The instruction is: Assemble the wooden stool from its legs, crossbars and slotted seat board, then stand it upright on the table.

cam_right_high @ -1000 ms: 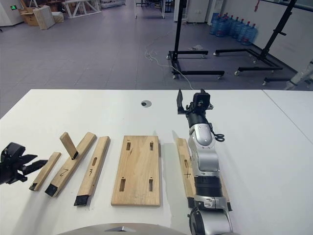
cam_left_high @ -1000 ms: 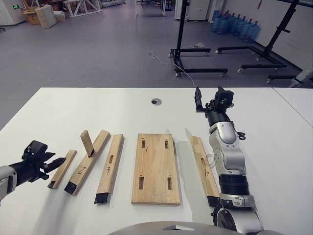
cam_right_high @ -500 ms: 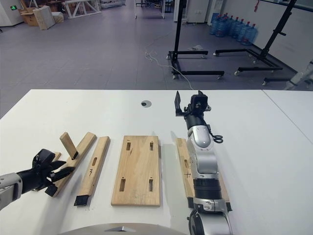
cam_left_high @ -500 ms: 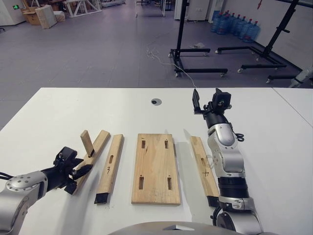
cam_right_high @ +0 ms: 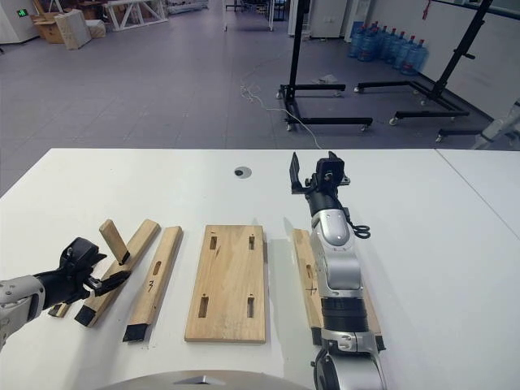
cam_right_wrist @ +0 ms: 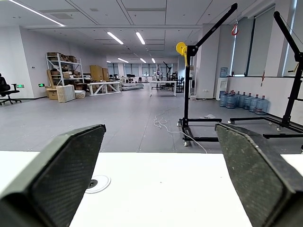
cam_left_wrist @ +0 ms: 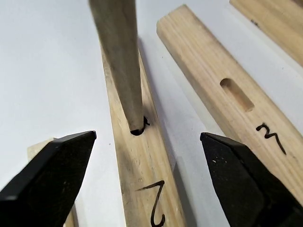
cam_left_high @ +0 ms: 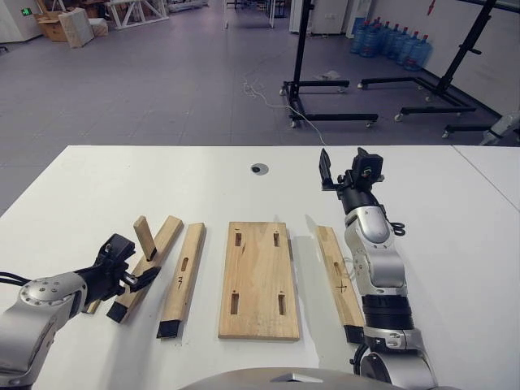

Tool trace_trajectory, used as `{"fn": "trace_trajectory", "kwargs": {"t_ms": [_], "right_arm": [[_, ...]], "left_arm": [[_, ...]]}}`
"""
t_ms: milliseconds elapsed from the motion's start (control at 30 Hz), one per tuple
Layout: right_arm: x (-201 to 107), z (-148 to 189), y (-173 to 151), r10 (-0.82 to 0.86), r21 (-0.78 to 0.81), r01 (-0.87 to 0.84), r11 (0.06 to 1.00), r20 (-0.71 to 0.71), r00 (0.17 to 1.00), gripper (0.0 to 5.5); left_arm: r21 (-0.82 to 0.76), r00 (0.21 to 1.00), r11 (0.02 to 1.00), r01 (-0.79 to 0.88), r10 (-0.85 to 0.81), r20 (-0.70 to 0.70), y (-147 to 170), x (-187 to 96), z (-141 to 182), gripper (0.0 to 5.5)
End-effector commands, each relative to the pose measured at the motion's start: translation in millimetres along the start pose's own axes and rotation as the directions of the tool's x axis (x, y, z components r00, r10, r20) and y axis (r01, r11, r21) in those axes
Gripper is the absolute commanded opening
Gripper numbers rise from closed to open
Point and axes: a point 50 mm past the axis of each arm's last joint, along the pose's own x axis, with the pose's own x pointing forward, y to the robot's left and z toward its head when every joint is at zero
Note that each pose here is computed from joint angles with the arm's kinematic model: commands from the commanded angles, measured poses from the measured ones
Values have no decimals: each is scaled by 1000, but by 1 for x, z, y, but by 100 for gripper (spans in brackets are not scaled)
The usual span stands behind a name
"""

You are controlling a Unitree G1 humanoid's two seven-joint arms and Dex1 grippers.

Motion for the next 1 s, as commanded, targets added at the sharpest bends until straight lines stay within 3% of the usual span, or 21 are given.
{"fn": "trace_trajectory", "kwargs": {"t_ms": [33, 167, 500, 700, 867, 1000], "right_arm": [[0, 0, -2, -7, -2, 7, 1000, -4, 1000, 427], [1, 0, 0, 3, 0, -3, 1000, -3, 1000, 427], [3, 1, -1, 9, -5, -9, 1000, 0, 1000, 427], [8, 4, -2, 22, -9, -22, 1000, 9, 1000, 427], [13, 8, -3, 37, -9, -37, 999, 26, 999, 427], [20, 11, 0, 76, 9, -77, 997, 43, 996, 427]], "left_arm": [[-2, 999, 1000, 0, 0, -47, -2, 7, -11, 404], [-76, 998, 997, -1, -3, -56, -1, 10, -23, 350], [-90, 998, 996, -3, -3, -65, 0, 12, -33, 205], [-107, 1000, 994, 6, -7, -2, -4, 15, -28, 203], [-202, 956, 955, -219, 251, 153, 33, 10, 4, 203], [-257, 881, 951, -173, 266, 390, 32, 8, 54, 203]]}}
